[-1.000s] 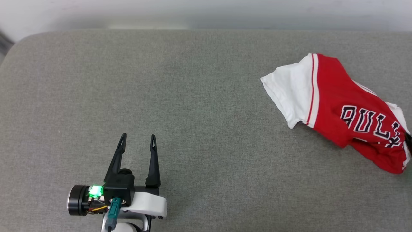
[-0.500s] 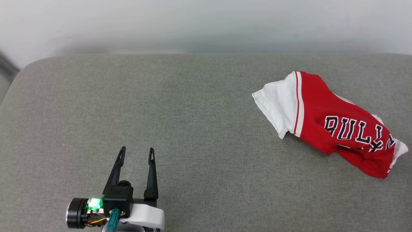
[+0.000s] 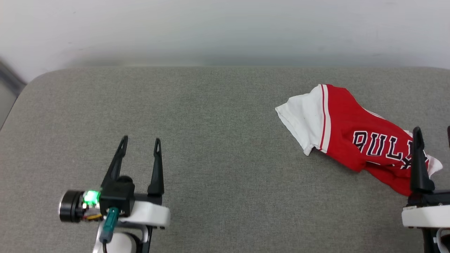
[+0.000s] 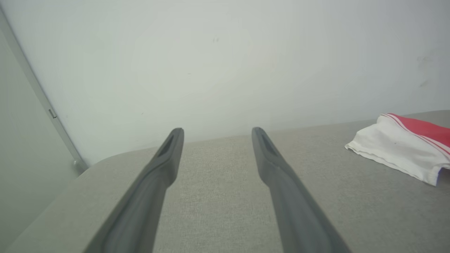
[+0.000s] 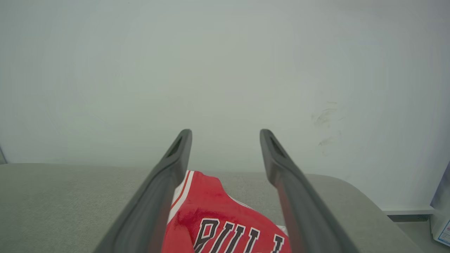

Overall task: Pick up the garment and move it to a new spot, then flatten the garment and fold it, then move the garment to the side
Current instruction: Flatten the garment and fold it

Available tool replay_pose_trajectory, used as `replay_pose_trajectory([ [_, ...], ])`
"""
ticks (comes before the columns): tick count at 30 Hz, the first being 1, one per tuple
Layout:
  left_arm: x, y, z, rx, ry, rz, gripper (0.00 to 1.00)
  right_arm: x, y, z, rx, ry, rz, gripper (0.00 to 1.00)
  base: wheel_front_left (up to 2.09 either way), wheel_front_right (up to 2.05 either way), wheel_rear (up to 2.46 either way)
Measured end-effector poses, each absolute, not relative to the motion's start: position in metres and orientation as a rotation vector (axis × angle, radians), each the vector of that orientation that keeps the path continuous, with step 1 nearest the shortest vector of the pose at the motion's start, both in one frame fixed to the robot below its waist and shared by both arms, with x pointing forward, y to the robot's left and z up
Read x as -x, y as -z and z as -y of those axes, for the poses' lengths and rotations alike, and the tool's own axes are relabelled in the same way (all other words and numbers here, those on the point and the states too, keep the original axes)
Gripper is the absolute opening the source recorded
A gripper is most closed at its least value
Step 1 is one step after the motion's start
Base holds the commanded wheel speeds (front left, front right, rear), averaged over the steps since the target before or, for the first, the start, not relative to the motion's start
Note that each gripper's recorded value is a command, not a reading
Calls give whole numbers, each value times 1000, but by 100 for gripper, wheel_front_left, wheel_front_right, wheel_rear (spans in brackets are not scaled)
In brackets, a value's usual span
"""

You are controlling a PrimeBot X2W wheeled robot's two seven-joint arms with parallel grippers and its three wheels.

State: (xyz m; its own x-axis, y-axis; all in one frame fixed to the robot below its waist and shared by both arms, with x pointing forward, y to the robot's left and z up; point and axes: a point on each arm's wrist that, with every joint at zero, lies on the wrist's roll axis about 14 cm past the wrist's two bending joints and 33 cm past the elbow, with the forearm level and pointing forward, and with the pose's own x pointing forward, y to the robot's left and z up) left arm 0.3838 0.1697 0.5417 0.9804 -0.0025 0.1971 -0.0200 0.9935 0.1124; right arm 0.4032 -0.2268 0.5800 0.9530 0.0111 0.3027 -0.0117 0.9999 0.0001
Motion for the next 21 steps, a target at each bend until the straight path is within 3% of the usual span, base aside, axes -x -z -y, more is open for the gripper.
replay_pose_trajectory([
  [7, -437, -604, -144, -146, 161, 377, 100, -387, -565, 218, -13, 4, 270, 100, 0, 0, 0],
  [13, -497, -626, -102, -192, 349, 407, 100, -386, -559, 228, 5, 38, 253, 100, 0, 0, 0],
  [21, -570, -627, -22, -221, 553, 250, 100, -397, -550, 240, 45, 76, 230, 100, 0, 0, 0],
])
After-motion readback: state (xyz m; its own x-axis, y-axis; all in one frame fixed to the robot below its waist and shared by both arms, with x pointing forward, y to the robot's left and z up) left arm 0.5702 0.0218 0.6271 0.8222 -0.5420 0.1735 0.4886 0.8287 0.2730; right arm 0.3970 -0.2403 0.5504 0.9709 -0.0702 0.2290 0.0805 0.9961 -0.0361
